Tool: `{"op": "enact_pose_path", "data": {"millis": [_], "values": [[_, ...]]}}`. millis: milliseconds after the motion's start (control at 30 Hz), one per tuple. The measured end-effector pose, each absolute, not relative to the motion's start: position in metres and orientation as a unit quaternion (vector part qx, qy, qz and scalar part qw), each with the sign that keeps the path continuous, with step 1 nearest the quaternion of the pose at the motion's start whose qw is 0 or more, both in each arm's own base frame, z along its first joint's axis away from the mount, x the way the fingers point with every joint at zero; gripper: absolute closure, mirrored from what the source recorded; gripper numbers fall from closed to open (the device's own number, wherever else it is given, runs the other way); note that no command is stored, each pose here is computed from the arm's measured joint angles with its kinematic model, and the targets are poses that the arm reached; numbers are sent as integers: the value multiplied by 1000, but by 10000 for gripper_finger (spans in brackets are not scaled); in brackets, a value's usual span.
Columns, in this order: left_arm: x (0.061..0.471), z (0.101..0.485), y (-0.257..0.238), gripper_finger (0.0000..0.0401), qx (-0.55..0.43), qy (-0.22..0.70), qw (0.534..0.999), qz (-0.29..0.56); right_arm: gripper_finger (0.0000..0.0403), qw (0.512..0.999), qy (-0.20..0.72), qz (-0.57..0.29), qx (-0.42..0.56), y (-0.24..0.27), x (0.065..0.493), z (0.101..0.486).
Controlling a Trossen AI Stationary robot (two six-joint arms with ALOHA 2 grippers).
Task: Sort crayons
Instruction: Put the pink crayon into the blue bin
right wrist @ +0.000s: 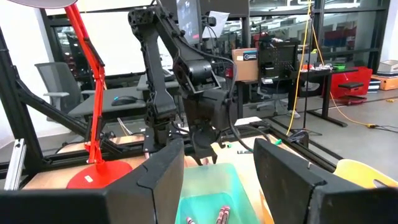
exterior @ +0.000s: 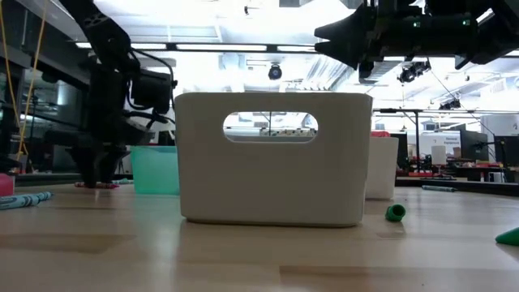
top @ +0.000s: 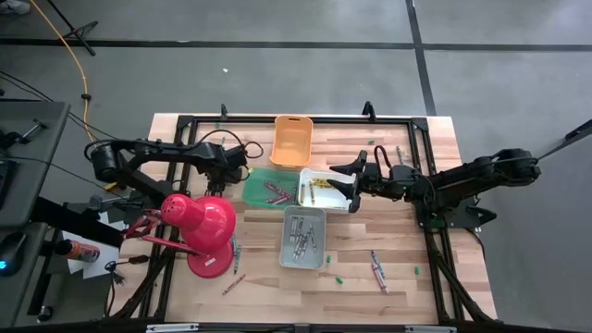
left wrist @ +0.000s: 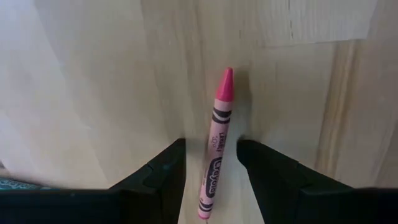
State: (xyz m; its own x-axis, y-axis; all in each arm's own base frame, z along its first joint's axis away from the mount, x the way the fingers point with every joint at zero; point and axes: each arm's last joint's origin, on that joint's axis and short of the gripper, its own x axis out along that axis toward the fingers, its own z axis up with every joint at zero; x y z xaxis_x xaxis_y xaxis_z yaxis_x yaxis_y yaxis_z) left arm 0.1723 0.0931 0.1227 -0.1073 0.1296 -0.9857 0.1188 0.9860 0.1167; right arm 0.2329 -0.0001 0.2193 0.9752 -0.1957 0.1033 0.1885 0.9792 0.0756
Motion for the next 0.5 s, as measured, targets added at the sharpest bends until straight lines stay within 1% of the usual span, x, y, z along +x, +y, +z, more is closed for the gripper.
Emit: {"op": "enact_pose_path", "data": {"millis": [67, 133, 233, 367, 400, 500], "values": [[172, 122, 93, 246, 81, 746, 661, 4, 214, 993, -54, -97, 33, 0, 233, 219], [173, 122, 93, 256, 76, 745, 662, 11, 214, 993, -53, -97, 32, 0, 233, 219], [172, 122, 93, 295, 66, 744, 664, 23, 214, 993, -52, -97, 32, 0, 233, 219], [172, 122, 93, 378, 51, 744, 665, 33, 214, 993, -52, -97, 32, 0, 233, 219], [171, 122, 93, 388, 46, 744, 666, 37, 214, 993, -52, -97, 32, 0, 233, 219], [171, 123, 93, 391, 40, 749, 660, 41, 214, 993, -52, -97, 32, 0, 233, 219]]}}
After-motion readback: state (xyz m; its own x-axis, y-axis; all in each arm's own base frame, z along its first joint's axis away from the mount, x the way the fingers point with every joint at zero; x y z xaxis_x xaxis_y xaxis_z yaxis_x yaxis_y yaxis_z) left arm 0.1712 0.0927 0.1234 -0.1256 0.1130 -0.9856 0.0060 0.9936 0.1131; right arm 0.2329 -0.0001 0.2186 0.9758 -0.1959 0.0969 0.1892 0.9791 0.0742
